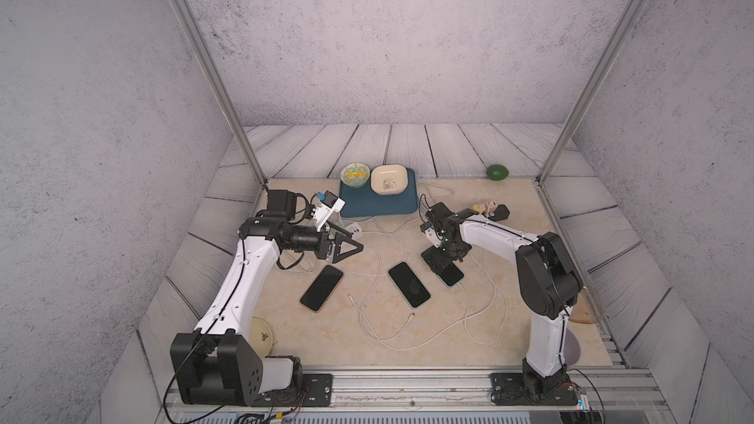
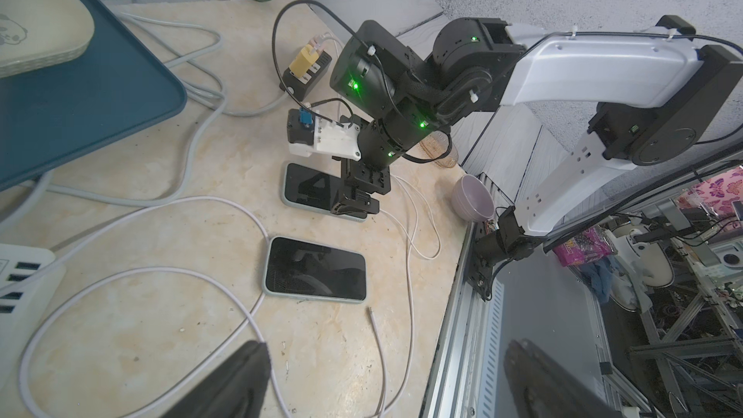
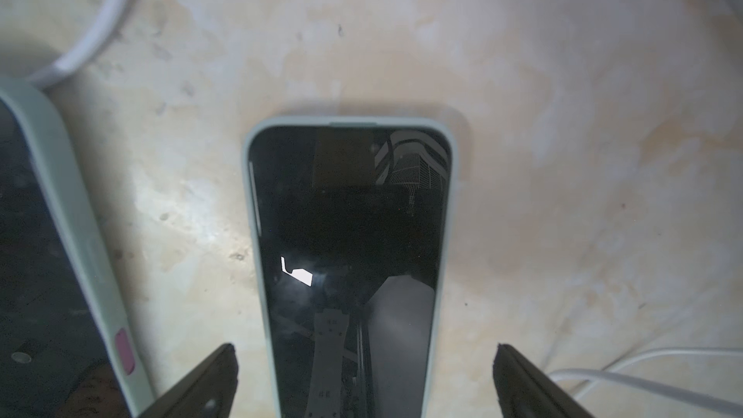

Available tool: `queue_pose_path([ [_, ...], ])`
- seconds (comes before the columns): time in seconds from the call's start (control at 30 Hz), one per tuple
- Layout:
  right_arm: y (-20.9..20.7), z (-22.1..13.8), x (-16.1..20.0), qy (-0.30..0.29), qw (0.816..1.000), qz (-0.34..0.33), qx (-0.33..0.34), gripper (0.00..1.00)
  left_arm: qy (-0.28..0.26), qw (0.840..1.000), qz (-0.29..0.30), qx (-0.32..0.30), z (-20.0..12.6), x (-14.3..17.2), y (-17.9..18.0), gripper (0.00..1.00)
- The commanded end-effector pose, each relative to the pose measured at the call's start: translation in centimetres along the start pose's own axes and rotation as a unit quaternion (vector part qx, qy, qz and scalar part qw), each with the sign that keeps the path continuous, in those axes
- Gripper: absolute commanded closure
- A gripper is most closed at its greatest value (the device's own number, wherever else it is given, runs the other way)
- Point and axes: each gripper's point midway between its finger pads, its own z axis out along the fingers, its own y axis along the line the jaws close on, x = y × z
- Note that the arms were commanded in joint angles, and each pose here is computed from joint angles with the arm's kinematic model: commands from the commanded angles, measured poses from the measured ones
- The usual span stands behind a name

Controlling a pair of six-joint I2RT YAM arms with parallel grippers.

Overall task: Unplug the charging cable from the phone
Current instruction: Pick up the phone at the center of the board.

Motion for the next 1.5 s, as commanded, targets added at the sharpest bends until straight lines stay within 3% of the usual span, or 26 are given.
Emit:
queue_pose_path([
  [0.0,0.6,1.5,0.6,0.016,1.0,-0.004,-0.017,0.01,-0.004,1.0,0.008,0.005,-0.2,0.1,-0.5,0.02],
  [0.43,0.7,3.1,0.8,0.03,0.999,0.003,-0.028,0.01,-0.003,1.0,0.01,0.003,-0.3,0.2,-0.5,0.02],
  [0.7,0.7,3.6,0.9,0.037,0.999,0.005,-0.032,0.07,-0.002,1.0,0.01,0.004,-0.3,0.2,-0.5,0.02],
  [1.13,0.3,3.9,0.8,0.043,0.999,0.009,-0.022,0.26,-0.002,1.0,0.011,0.004,-0.3,0.2,-0.6,0.02],
  [1.47,1.1,-0.9,-1.5,-0.043,0.997,0.027,-0.054,0.44,-0.001,1.0,0.003,-0.009,-0.2,0.1,0.1,0.02],
])
